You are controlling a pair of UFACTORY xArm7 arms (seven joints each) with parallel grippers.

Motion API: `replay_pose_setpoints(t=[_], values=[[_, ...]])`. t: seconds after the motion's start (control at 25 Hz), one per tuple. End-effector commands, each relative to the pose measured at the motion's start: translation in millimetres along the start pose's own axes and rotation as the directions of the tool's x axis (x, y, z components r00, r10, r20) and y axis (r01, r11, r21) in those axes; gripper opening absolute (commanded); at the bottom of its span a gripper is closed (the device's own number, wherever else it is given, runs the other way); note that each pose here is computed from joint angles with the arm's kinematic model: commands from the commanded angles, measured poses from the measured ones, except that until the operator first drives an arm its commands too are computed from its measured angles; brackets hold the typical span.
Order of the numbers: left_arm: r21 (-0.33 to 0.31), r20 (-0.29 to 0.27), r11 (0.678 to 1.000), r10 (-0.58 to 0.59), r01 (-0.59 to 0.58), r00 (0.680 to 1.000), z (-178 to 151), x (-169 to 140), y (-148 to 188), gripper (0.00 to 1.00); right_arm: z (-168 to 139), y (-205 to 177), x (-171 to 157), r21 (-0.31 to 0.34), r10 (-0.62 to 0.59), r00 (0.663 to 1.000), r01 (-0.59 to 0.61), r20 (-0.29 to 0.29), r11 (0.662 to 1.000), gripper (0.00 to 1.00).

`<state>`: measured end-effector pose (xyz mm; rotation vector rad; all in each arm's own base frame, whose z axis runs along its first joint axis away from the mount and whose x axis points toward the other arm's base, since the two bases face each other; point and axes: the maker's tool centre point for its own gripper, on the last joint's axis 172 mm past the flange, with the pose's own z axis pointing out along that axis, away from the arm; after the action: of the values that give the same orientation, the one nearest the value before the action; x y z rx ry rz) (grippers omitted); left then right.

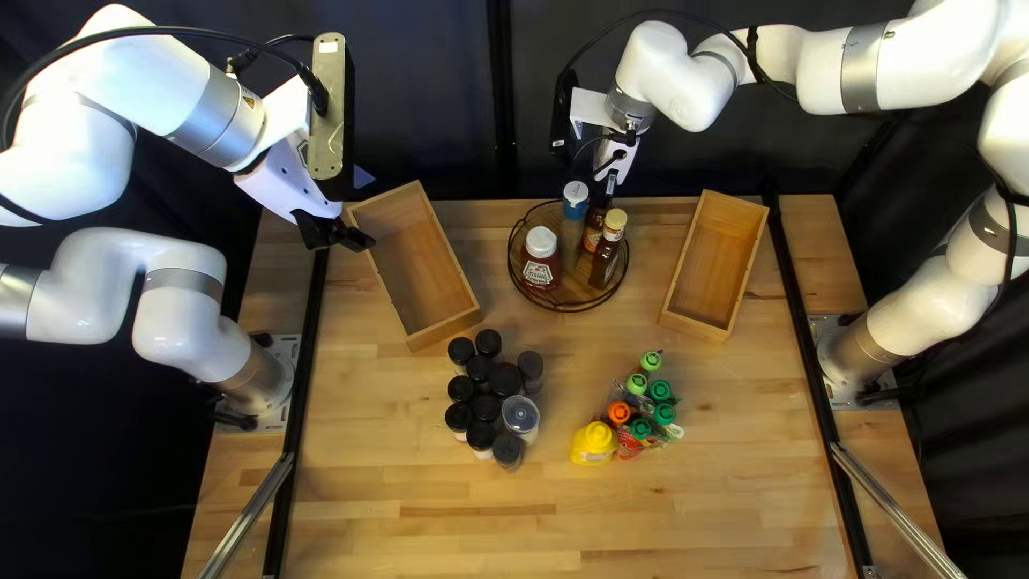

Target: Separate condiments, baby food and spices and place it in 3 different racks/containers

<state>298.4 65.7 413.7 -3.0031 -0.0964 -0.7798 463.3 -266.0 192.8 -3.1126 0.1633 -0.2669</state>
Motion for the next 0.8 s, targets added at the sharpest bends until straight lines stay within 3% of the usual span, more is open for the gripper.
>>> replay_pose_setpoints(t=[0.04,0.24,0.4,0.8], values=[[0.0,0.0,1.0,0.0,0.0,1.0,0,0,0,1.0,-35,-4,-3,-0.016,-0.006,1.0,0.006,-0.019,1.0,1.0],[0.0,0.0,1.0,0.0,0.0,1.0,0,0,0,1.0,-85,-28,-3,-0.036,-0.011,0.999,0.009,-0.052,0.999,1.0],[0.0,0.0,1.0,0.0,0.0,1.0,0,0,0,1.0,-111,-76,1,-0.049,0.031,0.996,-0.035,-0.078,0.998,1.0],[0.0,0.0,1.0,0.0,0.0,1.0,0,0,0,1.0,-102,-260,5,0.073,-0.095,0.993,0.1,-0.069,0.992,1.0]])
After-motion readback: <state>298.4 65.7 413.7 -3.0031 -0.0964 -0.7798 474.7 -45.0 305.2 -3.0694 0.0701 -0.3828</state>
